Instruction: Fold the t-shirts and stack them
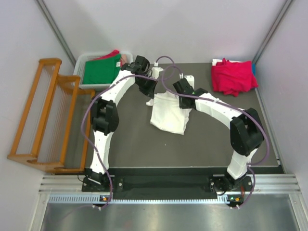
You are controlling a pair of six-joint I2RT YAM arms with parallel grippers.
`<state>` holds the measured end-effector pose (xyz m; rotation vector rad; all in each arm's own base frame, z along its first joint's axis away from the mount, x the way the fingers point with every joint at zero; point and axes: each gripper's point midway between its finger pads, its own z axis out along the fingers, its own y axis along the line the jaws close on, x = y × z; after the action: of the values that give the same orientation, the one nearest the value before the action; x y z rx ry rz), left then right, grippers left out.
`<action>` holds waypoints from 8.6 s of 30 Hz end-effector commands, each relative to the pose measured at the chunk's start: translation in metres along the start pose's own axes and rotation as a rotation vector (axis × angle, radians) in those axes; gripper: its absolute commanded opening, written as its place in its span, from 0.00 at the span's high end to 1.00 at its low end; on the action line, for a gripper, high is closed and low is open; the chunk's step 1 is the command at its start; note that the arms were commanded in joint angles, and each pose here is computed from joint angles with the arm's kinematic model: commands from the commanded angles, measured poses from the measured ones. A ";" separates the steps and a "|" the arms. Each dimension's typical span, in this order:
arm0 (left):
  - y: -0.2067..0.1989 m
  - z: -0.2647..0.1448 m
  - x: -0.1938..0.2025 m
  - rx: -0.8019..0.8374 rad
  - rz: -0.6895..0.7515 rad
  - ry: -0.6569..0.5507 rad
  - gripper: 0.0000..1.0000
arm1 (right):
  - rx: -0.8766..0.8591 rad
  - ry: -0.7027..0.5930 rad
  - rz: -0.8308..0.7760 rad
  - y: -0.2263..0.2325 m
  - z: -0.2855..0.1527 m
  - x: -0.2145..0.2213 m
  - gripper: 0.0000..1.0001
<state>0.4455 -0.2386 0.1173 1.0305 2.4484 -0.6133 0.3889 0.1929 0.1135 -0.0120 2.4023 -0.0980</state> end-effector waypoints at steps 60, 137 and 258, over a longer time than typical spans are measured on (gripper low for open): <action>0.078 -0.232 0.074 -0.313 -0.337 -0.490 0.02 | -0.168 0.081 -0.167 0.071 -0.014 0.027 0.34; 0.062 -0.224 0.079 -0.185 -0.362 -0.470 0.02 | -0.251 0.037 -0.363 0.133 -0.045 0.029 0.22; 0.031 -0.202 0.085 -0.055 -0.341 -0.421 0.02 | -0.171 0.041 -0.218 0.083 0.000 -0.024 0.26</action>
<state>0.3780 -0.0568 0.2307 0.3707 2.2636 -0.7470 0.3671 0.3084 0.0618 -0.5337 2.5464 0.0079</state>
